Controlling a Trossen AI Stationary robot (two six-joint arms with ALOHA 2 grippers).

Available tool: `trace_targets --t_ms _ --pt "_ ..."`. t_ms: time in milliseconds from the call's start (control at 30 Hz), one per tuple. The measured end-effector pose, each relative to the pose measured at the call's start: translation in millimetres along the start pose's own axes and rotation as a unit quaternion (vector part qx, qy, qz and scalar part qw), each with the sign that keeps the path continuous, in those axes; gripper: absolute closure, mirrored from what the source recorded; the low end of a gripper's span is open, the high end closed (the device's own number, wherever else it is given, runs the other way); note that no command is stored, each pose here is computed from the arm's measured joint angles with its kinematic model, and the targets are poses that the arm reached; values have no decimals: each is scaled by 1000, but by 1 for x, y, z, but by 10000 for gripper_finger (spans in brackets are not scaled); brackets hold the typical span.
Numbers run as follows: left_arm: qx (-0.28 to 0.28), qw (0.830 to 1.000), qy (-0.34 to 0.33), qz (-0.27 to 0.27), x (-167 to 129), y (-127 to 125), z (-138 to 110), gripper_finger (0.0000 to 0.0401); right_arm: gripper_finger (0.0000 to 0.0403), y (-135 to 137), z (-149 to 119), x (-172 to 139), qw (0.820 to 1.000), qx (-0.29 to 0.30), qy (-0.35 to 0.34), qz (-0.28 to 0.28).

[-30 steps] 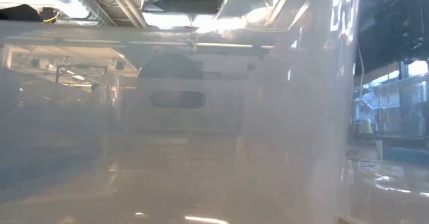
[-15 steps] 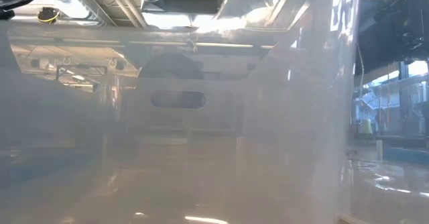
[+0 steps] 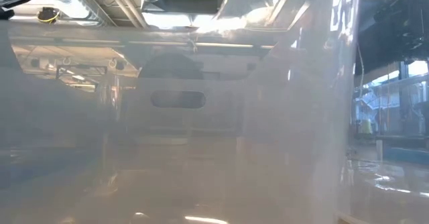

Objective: Pick & place jewel cases by type
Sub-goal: Put the bottom left black cd case into the left transparent bin

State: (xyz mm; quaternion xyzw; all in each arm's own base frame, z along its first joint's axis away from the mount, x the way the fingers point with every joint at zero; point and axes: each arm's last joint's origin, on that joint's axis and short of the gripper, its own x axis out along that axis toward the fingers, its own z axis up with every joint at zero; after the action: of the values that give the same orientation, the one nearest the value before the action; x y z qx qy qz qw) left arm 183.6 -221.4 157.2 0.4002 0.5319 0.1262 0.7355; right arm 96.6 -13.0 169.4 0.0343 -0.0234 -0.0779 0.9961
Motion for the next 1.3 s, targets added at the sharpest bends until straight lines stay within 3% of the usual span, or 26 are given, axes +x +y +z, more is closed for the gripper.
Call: trace_targets --t_ms 333,500,933,1300 --pt "13 1000 -1 26 0 3 -2 370 210 0 0 0 1000 0 0 0" --pt "-33 999 -18 30 -6 11 -3 364 210 0 0 0 1000 0 0 0" --pt "-141 987 -61 -33 -41 64 -17 362 210 0 0 0 1000 0 0 0" --pt "-119 971 -204 -34 -97 124 0 364 210 0 0 0 1000 0 0 0"
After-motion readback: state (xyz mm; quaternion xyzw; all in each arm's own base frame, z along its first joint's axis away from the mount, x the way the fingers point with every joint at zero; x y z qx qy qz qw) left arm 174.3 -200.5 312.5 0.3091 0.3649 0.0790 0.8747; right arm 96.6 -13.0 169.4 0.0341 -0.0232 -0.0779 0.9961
